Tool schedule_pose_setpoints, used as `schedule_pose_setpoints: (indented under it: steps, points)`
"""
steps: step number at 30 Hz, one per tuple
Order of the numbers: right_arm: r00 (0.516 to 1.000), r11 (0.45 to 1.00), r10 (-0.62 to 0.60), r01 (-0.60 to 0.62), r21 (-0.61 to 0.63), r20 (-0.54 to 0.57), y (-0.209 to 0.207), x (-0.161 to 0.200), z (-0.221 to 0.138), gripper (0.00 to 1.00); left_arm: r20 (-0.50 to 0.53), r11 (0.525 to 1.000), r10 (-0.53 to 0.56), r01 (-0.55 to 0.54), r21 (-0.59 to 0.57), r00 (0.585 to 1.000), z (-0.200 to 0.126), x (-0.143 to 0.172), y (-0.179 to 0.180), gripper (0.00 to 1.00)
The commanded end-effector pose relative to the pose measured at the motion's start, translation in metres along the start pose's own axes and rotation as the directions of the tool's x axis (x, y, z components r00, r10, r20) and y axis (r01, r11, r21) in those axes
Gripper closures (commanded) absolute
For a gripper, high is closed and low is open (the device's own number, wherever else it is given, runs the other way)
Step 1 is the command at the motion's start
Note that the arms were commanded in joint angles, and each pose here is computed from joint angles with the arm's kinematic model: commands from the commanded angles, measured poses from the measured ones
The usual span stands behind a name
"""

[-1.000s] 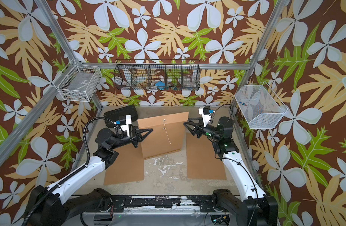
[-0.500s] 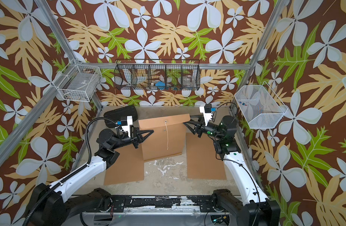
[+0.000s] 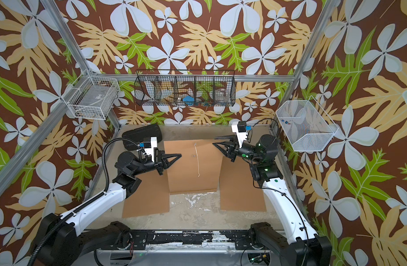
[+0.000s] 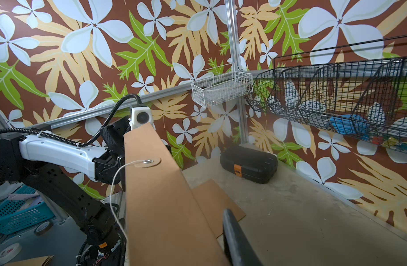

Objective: Open the file bag

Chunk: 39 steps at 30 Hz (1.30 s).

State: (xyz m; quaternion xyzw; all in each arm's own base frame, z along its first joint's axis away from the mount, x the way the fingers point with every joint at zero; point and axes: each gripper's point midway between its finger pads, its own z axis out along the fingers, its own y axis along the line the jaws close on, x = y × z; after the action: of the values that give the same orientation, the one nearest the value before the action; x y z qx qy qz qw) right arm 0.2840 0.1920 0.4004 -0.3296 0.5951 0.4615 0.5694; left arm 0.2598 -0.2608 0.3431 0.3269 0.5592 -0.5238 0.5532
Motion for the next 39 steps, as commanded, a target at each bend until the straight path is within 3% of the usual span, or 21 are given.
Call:
schedule_pose_setpoints:
  steps: [1, 12, 19, 39]
  points:
    - [1.000, 0.999, -0.030, 0.030, -0.018, 0.003, 0.005, -0.004, 0.001, 0.75, 0.012, 1.000, 0.019, -0.020, 0.017, 1.000, 0.000, -0.003, -0.002, 1.00]
    - [0.999, 0.999, -0.033, 0.033, -0.021, -0.004, 0.007, -0.002, 0.002, 0.94, 0.021, 1.000, 0.017, -0.017, -0.001, 1.000, -0.001, -0.002, 0.001, 1.00]
    - [0.999, 0.999, -0.048, 0.048, -0.026, -0.005, 0.011, -0.001, 0.001, 1.00, 0.032, 1.000, 0.016, -0.016, -0.014, 0.999, -0.001, -0.005, 0.001, 0.86]
    - [0.999, 1.000, -0.028, 0.029, 0.001, -0.040, 0.002, 0.015, 0.006, 1.00, 0.102, 0.997, 0.076, -0.076, -0.011, 0.992, 0.009, -0.051, -0.001, 0.72]
